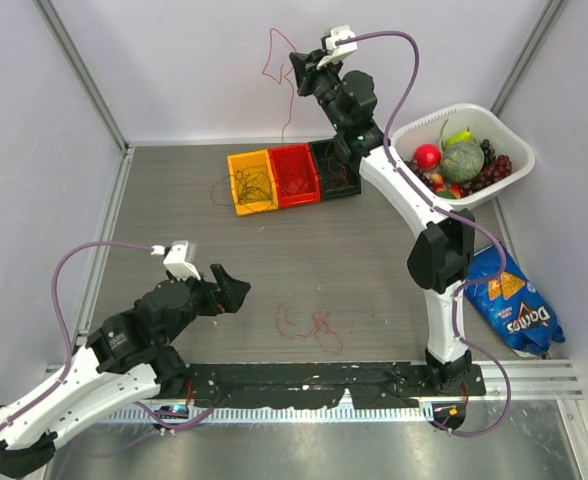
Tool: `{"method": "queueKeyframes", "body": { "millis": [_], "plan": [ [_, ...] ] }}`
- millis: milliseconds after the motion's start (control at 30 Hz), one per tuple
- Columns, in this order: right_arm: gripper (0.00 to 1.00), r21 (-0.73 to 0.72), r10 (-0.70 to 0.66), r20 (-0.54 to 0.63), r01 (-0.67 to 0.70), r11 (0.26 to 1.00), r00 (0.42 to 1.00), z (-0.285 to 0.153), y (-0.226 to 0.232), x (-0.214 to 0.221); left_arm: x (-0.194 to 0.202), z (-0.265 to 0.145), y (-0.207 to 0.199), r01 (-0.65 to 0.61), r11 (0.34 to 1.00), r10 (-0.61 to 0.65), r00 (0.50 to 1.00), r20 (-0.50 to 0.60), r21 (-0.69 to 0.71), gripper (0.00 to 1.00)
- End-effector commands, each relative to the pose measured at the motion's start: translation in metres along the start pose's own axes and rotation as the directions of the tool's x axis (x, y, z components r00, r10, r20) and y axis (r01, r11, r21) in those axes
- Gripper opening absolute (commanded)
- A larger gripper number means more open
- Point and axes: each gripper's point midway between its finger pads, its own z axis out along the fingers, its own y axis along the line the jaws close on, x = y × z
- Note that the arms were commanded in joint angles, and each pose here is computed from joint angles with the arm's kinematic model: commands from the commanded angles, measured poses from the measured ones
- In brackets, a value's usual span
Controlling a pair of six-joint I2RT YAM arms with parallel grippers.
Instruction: Untangle the cables
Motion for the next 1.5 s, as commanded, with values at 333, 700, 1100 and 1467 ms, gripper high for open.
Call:
{"method": "queueKeyframes", "body": {
  "millis": [333, 700, 1100, 1467],
  "plan": [
    [0.01, -0.001, 0.124, -0.080, -0.125, 0.992, 0.989, -0.061, 0.003, 0.054, -0.014, -0.005, -0.008, 0.000, 1.000, -0.001, 1.000, 0.028, 0.016, 0.94],
    [0.01, 0.125, 0.272, -0.353, -0.243, 0.962, 0.895, -0.118, -0.003, 0.173, -0.006, -0.001, -0.013, 0.030, 0.999, -0.030, 1.000, -0.001, 0.038, 0.94],
    [0.01, 0.311, 0.369, -0.498, -0.235, 0.921, 0.785, -0.127, -0.022, 0.274, -0.002, 0.006, -0.018, 0.016, 0.999, -0.015, 0.999, -0.031, 0.036, 0.95],
    [0.05, 0.376, 0.371, -0.587, -0.163, 0.912, 0.720, -0.120, -0.027, 0.306, 0.001, 0.004, -0.019, 0.050, 0.998, -0.049, 0.998, -0.040, 0.043, 0.95]
  ]
}}
